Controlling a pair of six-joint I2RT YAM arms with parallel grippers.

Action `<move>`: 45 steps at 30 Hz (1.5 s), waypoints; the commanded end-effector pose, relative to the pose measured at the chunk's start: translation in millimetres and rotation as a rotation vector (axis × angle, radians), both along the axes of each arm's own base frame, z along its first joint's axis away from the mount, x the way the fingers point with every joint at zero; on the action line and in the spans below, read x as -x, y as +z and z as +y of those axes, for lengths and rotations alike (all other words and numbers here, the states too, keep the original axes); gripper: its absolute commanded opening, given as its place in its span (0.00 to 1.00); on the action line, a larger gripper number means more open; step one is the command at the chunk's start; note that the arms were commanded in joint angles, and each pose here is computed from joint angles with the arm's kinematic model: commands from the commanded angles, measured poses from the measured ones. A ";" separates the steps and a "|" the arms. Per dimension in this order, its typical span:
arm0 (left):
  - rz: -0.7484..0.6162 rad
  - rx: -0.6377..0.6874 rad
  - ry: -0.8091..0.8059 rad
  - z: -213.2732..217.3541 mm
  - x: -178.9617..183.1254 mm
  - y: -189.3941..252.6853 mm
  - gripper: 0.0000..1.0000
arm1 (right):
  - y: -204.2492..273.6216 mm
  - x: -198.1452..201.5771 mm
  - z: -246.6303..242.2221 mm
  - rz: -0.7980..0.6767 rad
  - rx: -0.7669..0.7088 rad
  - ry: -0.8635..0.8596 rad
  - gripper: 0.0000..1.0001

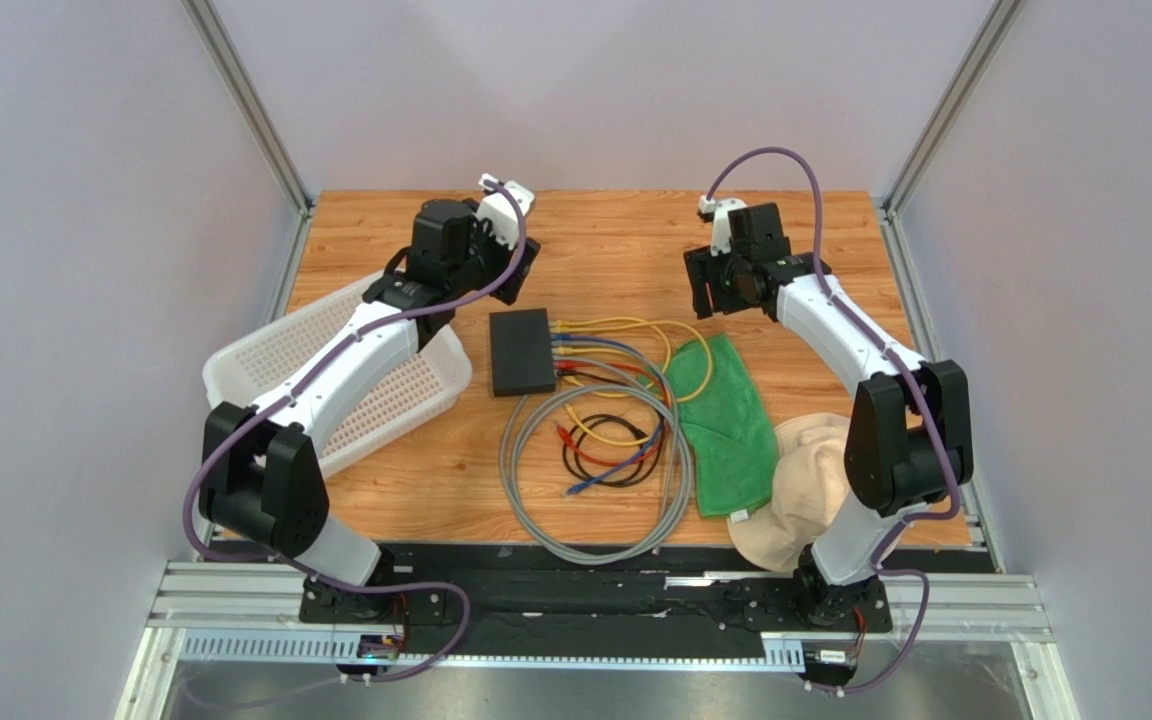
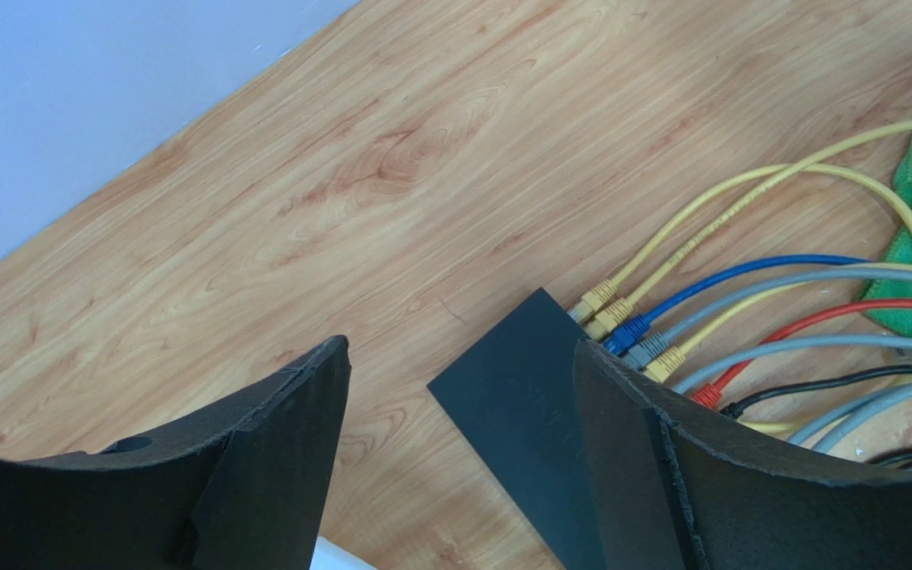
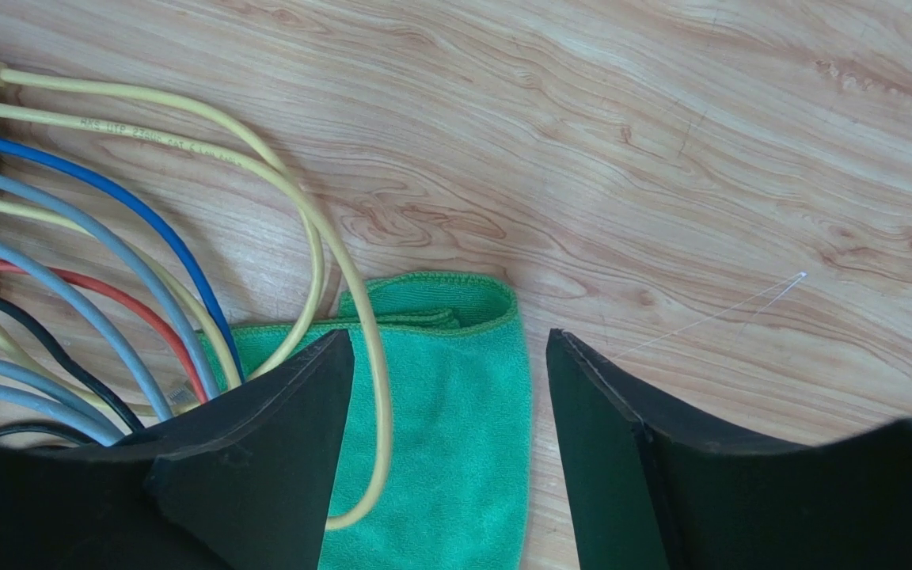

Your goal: Pull the plug from the switch port

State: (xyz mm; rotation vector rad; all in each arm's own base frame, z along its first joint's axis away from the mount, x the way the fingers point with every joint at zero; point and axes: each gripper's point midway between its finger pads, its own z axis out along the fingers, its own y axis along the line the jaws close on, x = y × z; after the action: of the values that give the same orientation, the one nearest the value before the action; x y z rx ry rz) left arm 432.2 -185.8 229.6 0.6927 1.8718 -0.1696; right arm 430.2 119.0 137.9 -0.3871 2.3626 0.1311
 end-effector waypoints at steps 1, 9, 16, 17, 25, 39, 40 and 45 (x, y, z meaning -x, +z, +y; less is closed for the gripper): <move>-0.022 0.036 -0.053 -4.9 14.9 19.5 0.80 | 9.1 -14.3 15.3 -0.049 -0.014 0.005 0.66; 0.153 -0.186 -0.056 24.2 30.6 -3.1 0.83 | 4.2 -21.6 46.4 -0.024 0.014 0.140 0.65; 0.206 -0.323 0.138 141.7 46.5 -10.8 0.77 | -5.6 -13.9 68.4 -0.028 0.004 0.153 0.62; 0.237 -0.344 0.170 162.1 54.6 -23.0 0.74 | -7.2 -13.3 69.2 -0.032 0.017 0.148 0.62; 0.470 -0.496 0.316 270.2 124.8 -73.8 0.00 | -13.9 -8.0 86.0 -0.021 0.036 0.192 0.61; 0.630 -0.386 0.029 185.4 36.4 -148.7 0.00 | -10.2 -14.4 87.4 -0.036 0.048 0.205 0.59; 0.614 -0.395 0.019 175.1 25.6 -147.0 0.00 | -12.7 -11.6 86.8 -0.032 0.051 0.208 0.59; 0.687 -0.429 0.266 206.2 -22.9 -177.6 0.00 | -6.8 -7.1 76.9 -0.081 0.119 0.202 0.60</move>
State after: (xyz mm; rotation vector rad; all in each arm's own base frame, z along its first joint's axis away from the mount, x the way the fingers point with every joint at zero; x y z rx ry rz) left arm 416.0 -10.2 61.9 0.9632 2.6141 0.0657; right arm 431.8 200.4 97.9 -0.6704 2.3730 0.1366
